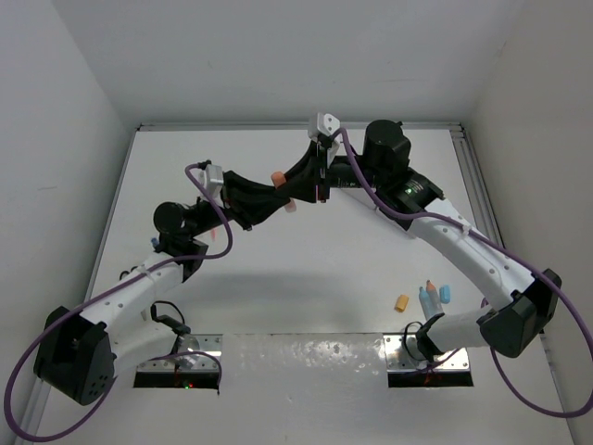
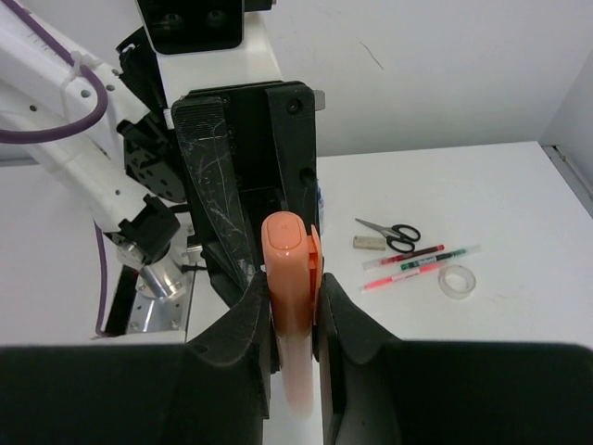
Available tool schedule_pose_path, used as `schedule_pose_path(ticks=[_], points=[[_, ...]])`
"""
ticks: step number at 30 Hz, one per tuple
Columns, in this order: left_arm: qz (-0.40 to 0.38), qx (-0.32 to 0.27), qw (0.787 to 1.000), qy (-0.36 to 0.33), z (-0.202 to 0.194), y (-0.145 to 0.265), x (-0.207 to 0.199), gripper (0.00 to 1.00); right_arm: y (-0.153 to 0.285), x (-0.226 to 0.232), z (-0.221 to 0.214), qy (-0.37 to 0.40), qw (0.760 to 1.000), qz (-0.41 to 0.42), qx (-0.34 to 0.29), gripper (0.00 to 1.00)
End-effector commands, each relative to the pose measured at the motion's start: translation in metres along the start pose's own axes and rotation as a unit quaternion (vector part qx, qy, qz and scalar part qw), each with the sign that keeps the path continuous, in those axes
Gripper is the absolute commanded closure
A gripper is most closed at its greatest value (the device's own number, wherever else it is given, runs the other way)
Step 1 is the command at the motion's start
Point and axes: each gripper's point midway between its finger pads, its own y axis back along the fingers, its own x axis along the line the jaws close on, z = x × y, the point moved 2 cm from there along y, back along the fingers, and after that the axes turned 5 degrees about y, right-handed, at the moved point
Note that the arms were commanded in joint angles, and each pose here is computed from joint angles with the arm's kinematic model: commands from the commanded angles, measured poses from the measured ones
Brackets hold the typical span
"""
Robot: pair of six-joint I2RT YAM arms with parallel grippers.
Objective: Sort the stationery into containers
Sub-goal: Place the pen in the storage box.
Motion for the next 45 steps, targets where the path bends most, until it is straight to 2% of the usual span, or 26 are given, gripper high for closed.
schedule_pose_path(ticks=[1, 2, 5, 6, 8, 14, 19, 22, 24, 25, 27, 28, 29, 31, 33, 34, 36, 38, 41, 44, 45], points=[[0.013, -0.058, 0.997, -0.045, 0.032, -0.001, -0.003, 1.0, 0.0, -0.005, -0.011, -0.019, 1.0, -0.014, 0.012, 1.0], [0.017, -0.058, 0.997, -0.044, 0.032, -0.001, -0.002, 1.0, 0.0, -0.006, -0.011, -0.021, 1.0, -0.019, 0.011, 1.0], [0.036, -0.062, 0.997, -0.038, 0.03, 0.0, 0.004, 0.84, 0.0, -0.01, -0.007, -0.015, 0.999, -0.036, -0.007, 1.0], [0.045, -0.063, 0.996, -0.035, 0.03, 0.001, 0.007, 0.72, 0.001, -0.009, -0.008, -0.022, 0.999, -0.038, -0.01, 1.0], [0.069, -0.067, 0.995, -0.034, 0.029, 0.002, 0.015, 0.59, 0.001, -0.011, -0.003, -0.015, 0.999, -0.042, -0.024, 1.0], [0.079, -0.055, 0.994, -0.044, 0.025, 0.002, 0.019, 0.44, 0.004, -0.02, -0.005, -0.016, 0.996, -0.082, -0.035, 1.0], [0.06, -0.044, 0.996, -0.05, 0.021, 0.002, 0.013, 0.38, 0.01, -0.03, -0.004, -0.026, 0.991, -0.121, -0.046, 1.0], [0.038, -0.025, 0.997, -0.059, 0.015, 0.002, 0.008, 0.3, 0.02, -0.043, -0.004, -0.033, 0.984, -0.163, -0.056, 1.0], [0.021, -0.009, 0.998, -0.066, 0.008, 0.003, 0.003, 0.19, 0.029, -0.053, -0.004, -0.04, 0.978, -0.196, -0.065, 1.0], [0.012, -0.001, 0.997, -0.072, 0.005, 0.004, 0.001, 0.08, 0.037, -0.066, -0.004, -0.041, 0.969, -0.235, -0.071, 1.0], [0.021, 0.015, 0.998, -0.063, -0.003, 0.006, 0.005, 0.01, 0.049, -0.08, -0.008, -0.046, 0.954, -0.287, -0.072, 1.0], [0.033, 0.015, 0.998, -0.06, -0.004, 0.006, 0.008, 0.0, 0.064, -0.098, -0.011, -0.047, 0.933, -0.349, -0.074, 1.0], [0.043, 0.021, 0.997, -0.053, -0.007, 0.008, 0.011, 0.0, 0.068, -0.099, -0.02, -0.05, 0.932, -0.354, -0.066, 1.0], [0.058, 0.019, 0.996, -0.058, -0.007, 0.009, 0.015, 0.0, 0.111, -0.133, -0.03, -0.054, 0.866, -0.493, -0.063, 1.0], [0.065, 0.017, 0.996, -0.062, -0.005, 0.011, 0.017, 0.0, 0.138, -0.143, -0.047, -0.065, 0.826, -0.558, -0.054, 1.0], [0.07, 0.02, 0.996, -0.061, -0.006, 0.012, 0.018, 0.0, 0.163, -0.152, -0.061, -0.066, 0.788, -0.609, -0.05, 1.0], [0.078, 0.024, 0.995, -0.058, -0.009, 0.014, 0.021, 0.0, 0.188, -0.157, -0.073, -0.071, 0.752, -0.653, -0.049, 1.0], [0.087, 0.029, 0.994, -0.053, -0.011, 0.015, 0.024, 0.0, 0.222, -0.162, -0.09, -0.071, 0.701, -0.709, -0.04, 1.0], [0.101, 0.032, 0.993, -0.05, -0.012, 0.018, 0.029, 0.0, 0.252, -0.163, -0.109, -0.073, 0.655, -0.752, -0.019, 1.0], [0.111, 0.035, 0.992, -0.051, -0.013, 0.02, 0.032, 0.0, 0.273, -0.16, -0.123, -0.079, 0.634, -0.769, -0.009, 1.0], [0.113, 0.035, 0.992, -0.055, -0.012, 0.02, 0.033, 0.0, 0.275, -0.159, -0.129, -0.083, 0.636, -0.767, -0.002, 1.0]])
